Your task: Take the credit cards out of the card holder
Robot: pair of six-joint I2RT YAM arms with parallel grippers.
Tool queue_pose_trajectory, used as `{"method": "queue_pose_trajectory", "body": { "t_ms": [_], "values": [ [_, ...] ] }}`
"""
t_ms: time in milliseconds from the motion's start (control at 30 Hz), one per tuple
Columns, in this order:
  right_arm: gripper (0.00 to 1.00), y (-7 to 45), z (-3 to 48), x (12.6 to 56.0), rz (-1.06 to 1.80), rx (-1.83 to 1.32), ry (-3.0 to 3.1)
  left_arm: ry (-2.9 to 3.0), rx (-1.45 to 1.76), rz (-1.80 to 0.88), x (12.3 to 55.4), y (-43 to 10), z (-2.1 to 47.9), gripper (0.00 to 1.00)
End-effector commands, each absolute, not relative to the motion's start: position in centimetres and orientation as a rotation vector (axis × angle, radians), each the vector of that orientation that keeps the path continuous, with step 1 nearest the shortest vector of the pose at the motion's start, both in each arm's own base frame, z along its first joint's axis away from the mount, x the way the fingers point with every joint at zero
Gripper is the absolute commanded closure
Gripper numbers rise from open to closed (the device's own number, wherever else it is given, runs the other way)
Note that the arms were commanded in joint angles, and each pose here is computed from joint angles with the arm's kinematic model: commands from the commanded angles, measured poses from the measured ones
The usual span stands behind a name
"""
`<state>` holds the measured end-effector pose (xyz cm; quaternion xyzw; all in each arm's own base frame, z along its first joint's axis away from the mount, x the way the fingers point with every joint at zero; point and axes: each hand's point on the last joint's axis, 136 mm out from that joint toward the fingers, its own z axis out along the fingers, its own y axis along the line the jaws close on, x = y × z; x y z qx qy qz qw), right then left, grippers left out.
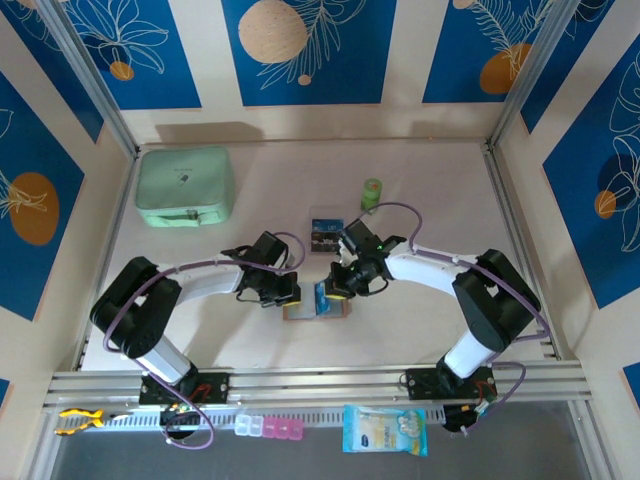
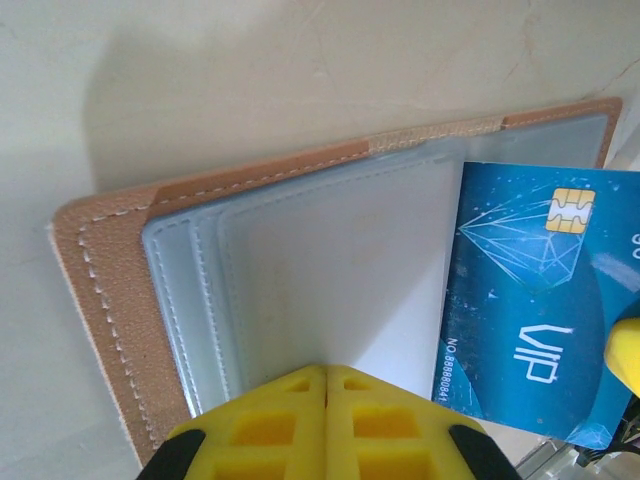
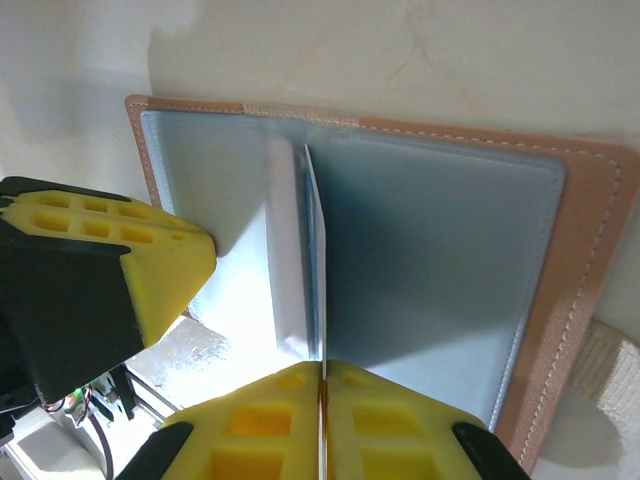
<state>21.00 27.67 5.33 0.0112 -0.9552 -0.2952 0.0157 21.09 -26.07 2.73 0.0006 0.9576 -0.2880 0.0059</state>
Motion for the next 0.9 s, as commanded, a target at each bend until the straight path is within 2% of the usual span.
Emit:
{"method": "queue_pose_trajectory", "body": {
  "t_ms": [0,200,333,533,867],
  "values": [
    [0.89,27.9,5.3,20.8,-0.878,0.023,-2.968,3.024,-0.004,-0.874,20.3,-25.5,2.1,1.00],
    [0.89,28.3,5.1,20.8,-0.860,0.024,-2.968,3.013,0.000,-0.908,20.5,-26.0,2.2,1.00],
    [0.95,28.3,5.1,20.7,-0.858,0.028,-2.970,2.996,0.007,-0.978,20.7,-27.0,2.3,1.00],
    [0.96,28.2,5.0,20.6,-0.849,0.026,-2.973,2.984,0.017,-1.026,20.7,-27.8,2.6,1.00],
    [0.97,27.8,6.4,20.9,-0.835,0.055,-3.011,2.980,0.020,-0.941,20.8,-26.7,2.9,1.00]
  ]
}}
